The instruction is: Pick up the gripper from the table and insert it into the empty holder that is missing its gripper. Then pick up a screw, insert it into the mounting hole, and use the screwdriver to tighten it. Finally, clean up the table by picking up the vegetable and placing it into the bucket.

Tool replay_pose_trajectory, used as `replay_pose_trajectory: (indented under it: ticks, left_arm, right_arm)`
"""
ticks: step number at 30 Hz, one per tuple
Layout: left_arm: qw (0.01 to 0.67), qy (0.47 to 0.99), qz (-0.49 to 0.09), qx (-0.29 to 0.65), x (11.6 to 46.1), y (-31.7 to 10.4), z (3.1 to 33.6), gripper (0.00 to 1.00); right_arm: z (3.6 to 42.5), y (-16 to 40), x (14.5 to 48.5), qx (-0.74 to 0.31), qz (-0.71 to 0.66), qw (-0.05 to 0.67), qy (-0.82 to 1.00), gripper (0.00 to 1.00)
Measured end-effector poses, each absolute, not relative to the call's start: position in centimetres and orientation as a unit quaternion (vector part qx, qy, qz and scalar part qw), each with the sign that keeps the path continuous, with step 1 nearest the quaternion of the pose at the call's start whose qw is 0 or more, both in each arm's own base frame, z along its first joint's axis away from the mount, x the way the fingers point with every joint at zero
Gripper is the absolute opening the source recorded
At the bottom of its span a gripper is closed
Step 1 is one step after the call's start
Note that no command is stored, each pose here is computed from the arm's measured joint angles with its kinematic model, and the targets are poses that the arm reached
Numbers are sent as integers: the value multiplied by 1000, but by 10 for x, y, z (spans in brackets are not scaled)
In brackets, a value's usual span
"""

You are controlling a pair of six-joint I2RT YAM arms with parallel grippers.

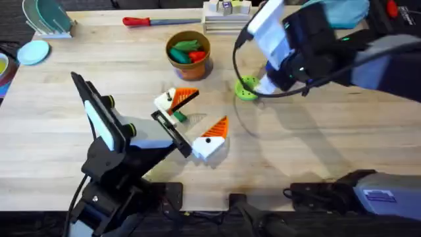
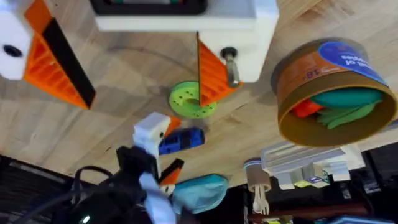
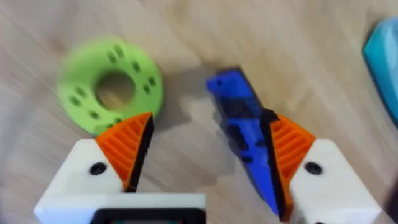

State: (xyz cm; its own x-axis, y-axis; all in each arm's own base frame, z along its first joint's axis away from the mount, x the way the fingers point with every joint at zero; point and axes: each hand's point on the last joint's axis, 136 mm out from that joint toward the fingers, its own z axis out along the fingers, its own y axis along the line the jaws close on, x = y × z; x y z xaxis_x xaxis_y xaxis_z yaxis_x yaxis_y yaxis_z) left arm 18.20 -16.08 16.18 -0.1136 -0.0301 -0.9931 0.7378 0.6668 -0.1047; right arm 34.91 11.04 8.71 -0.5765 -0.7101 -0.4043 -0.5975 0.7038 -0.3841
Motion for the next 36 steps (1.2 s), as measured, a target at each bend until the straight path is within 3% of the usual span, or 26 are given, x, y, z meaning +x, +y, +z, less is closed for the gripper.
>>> replay_pose_trajectory:
  ticks: [6, 13, 21, 28, 36]
  left_arm:
    - [601, 694, -328, 222, 186, -157, 161, 992]
    - [533, 768, -342, 96, 185, -135, 163, 993]
    - [511, 808, -292, 26, 173, -102, 205, 993]
    - [421, 880, -218, 1, 183, -93, 193, 993]
    - [384, 905, -181, -5, 208, -98, 184, 993]
  right_arm:
    - [128, 136, 347, -351, -26, 344, 871, 993]
    - [138, 143, 344, -347, -1, 357, 867, 994]
    - [138, 146, 342, -347, 5, 357, 867, 994]
    - [138, 160, 336, -365, 14, 357, 860, 993]
    - [138, 169, 332, -376, 19, 357, 855, 993]
